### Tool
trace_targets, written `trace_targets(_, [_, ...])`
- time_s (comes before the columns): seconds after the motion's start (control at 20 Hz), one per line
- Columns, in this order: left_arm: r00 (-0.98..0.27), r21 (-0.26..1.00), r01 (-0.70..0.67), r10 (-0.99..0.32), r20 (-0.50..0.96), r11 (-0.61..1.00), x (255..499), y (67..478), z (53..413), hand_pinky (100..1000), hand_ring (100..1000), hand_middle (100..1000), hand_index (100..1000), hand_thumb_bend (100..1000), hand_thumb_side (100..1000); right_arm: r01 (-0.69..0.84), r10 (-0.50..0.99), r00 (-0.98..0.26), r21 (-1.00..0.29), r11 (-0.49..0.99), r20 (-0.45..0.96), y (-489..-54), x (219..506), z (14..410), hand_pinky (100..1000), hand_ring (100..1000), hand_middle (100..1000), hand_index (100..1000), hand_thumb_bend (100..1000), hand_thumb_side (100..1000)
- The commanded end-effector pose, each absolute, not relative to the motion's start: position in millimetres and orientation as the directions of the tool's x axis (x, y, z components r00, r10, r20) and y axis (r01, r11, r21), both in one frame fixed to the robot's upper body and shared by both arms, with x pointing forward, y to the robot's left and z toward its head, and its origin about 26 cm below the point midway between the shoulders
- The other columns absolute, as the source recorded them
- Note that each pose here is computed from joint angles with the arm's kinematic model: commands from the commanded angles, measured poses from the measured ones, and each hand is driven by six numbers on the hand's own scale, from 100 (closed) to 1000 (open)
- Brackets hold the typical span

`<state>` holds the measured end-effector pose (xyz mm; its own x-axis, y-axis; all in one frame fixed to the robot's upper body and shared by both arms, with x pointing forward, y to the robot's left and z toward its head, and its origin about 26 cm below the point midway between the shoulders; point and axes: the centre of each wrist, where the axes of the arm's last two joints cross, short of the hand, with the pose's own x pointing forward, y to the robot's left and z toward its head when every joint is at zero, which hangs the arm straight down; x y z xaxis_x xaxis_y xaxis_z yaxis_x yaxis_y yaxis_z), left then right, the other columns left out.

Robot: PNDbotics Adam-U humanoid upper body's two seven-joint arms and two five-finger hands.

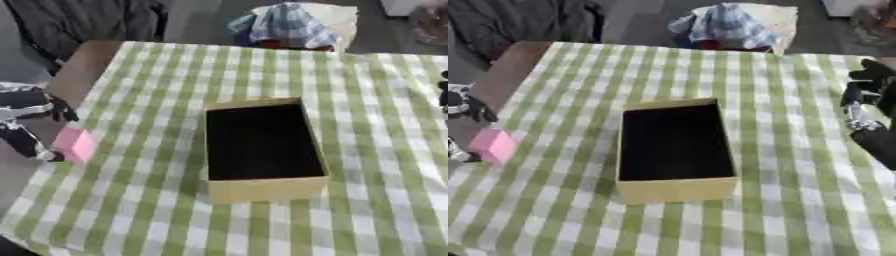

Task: Pick up objects on the table and place them in the box.

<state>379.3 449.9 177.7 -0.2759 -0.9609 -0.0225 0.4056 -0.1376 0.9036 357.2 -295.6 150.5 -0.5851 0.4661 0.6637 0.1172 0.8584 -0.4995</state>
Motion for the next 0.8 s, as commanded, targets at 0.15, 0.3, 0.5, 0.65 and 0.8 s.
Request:
trace_targets(0.15, [-0.271,0.904,0.400,-0.962,-0.042,-0.153,381.1,452.9,186.6,777,682,632,777,471,207,0.127,0.475,-0.601,-0.510,0.851,0.642,-297.6,357.6,159.8,709,775,766,920,100,539])
trace_targets(0.3, [-0.272,0.910,0.386,-0.961,-0.042,-0.149,380.9,451.8,188.1,757,628,512,675,386,107,0.127,0.475,-0.601,-0.510,0.851,0.643,-297.7,357.7,159.6,709,775,766,920,100,539])
trace_targets(0.5, [-0.288,0.936,0.321,-0.956,-0.046,-0.142,378.3,446.8,203.3,753,611,466,633,354,100,0.128,0.476,-0.599,-0.511,0.850,0.643,-298.3,357.6,159.3,709,772,765,920,100,540])
trace_targets(0.65, [-0.329,0.956,0.249,-0.942,-0.065,-0.153,375.3,436.5,226.9,754,609,466,633,351,100,0.126,0.477,-0.599,-0.512,0.849,0.643,-298.2,357.8,159.1,709,772,765,920,100,540])
trace_targets(0.8, [-0.380,0.972,0.171,-0.921,-0.088,-0.163,372.9,421.8,252.5,754,611,468,637,351,100,0.124,0.477,-0.599,-0.513,0.849,0.643,-298.3,357.8,158.8,709,772,765,920,100,540])
